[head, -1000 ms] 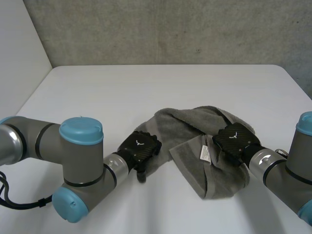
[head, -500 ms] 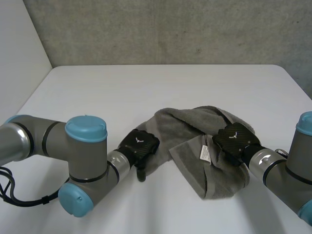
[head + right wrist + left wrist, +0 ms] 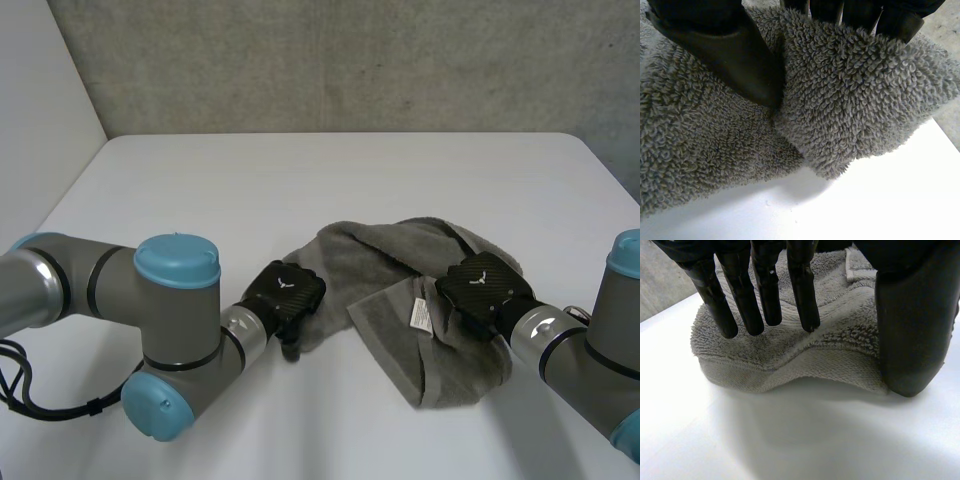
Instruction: Fold the towel.
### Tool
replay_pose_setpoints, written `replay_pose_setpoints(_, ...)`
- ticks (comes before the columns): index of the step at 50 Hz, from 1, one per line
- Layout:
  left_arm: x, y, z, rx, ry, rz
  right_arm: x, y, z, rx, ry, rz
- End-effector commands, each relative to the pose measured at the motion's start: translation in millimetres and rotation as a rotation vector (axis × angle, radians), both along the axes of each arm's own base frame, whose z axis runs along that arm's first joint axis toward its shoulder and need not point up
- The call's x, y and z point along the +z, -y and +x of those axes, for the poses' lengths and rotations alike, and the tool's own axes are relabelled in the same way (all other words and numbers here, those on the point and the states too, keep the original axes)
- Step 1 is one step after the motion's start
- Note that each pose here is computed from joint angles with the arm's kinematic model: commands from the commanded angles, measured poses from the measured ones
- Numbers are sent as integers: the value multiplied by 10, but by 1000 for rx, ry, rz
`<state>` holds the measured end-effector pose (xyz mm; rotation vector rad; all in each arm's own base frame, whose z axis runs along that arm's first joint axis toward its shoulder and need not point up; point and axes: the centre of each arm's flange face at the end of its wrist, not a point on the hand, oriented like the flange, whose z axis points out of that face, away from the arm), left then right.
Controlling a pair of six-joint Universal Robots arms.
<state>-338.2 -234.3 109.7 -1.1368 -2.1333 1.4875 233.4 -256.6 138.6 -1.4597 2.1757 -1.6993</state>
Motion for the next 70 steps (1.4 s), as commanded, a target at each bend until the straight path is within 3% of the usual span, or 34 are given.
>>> replay_pose_setpoints(1, 28, 3, -2, 0, -5, -6, 0, 1, 0, 0, 0, 0)
replay_pose_setpoints(51, 226, -66, 5, 14, -21, -54, 116, 36, 7, 1, 0, -35)
replay_pose_setpoints(59, 730, -138, 64, 16, -97, -139, 505, -67, -54, 40, -91, -4)
replay_pose_setpoints(64, 1248, -252, 193, 24, -162, -227, 1088, -207, -81, 87, -103, 107)
replay_pose_setpoints(70, 1426, -244, 333, 62, -173, -225, 1366, -209, -185, 97, -103, 198)
